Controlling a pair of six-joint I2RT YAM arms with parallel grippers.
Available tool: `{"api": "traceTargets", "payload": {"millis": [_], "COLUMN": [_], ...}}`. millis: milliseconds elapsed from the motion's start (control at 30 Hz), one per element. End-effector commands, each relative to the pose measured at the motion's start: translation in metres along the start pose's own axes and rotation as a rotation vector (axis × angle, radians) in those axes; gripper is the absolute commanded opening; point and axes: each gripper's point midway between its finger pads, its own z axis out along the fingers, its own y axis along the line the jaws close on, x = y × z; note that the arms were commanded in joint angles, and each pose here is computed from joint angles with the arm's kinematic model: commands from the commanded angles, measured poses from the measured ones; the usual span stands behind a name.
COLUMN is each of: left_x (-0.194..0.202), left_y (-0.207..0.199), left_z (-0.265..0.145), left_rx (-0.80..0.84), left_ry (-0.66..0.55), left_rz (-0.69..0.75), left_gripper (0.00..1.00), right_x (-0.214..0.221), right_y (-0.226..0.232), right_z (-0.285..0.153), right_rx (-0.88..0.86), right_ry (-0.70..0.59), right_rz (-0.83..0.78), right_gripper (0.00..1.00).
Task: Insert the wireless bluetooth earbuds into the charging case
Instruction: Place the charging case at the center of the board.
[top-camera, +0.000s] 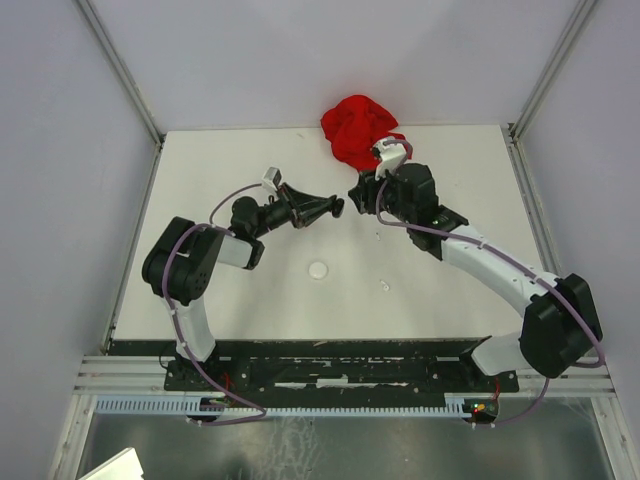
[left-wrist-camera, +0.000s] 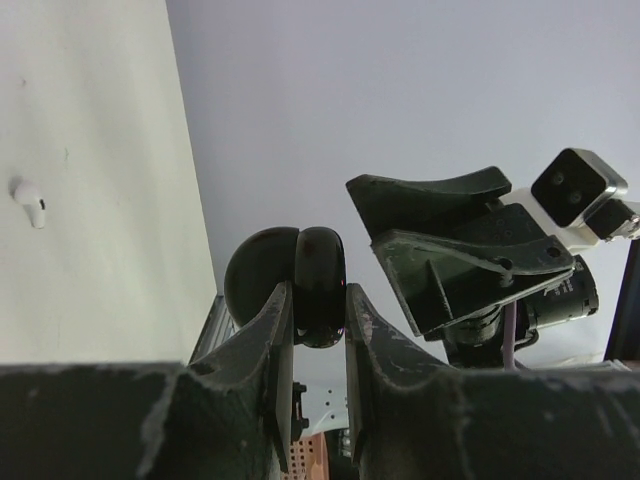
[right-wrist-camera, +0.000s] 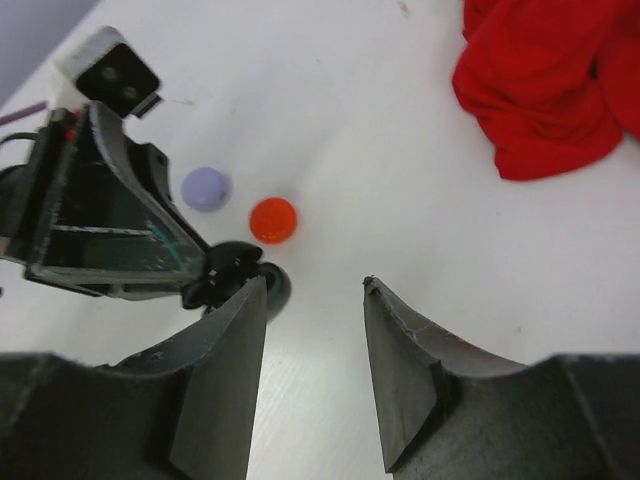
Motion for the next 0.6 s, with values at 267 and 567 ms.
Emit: {"api": "traceTargets", "payload": {"millis": [267,567], "left_x": [-0.046,-0.047], "left_y": [0.004,-0.001], "left_z": [-0.012,0.0], "left_rx": [-0.026,-0.052], "left_ry": [-0.32,-0.381], "left_rz": [-0.232,-0.345], "left_gripper": [0.03,0.03], "right_x": [0.059,0.073], "right_y": [-0.025,0.007], "right_z": [0.002,0.038], "right_rx": [0.173,0.092], "right_ry": [0.197,0.096], "right_rz": [-0.072,-0.176], "right_gripper": [0.6,0.9]}}
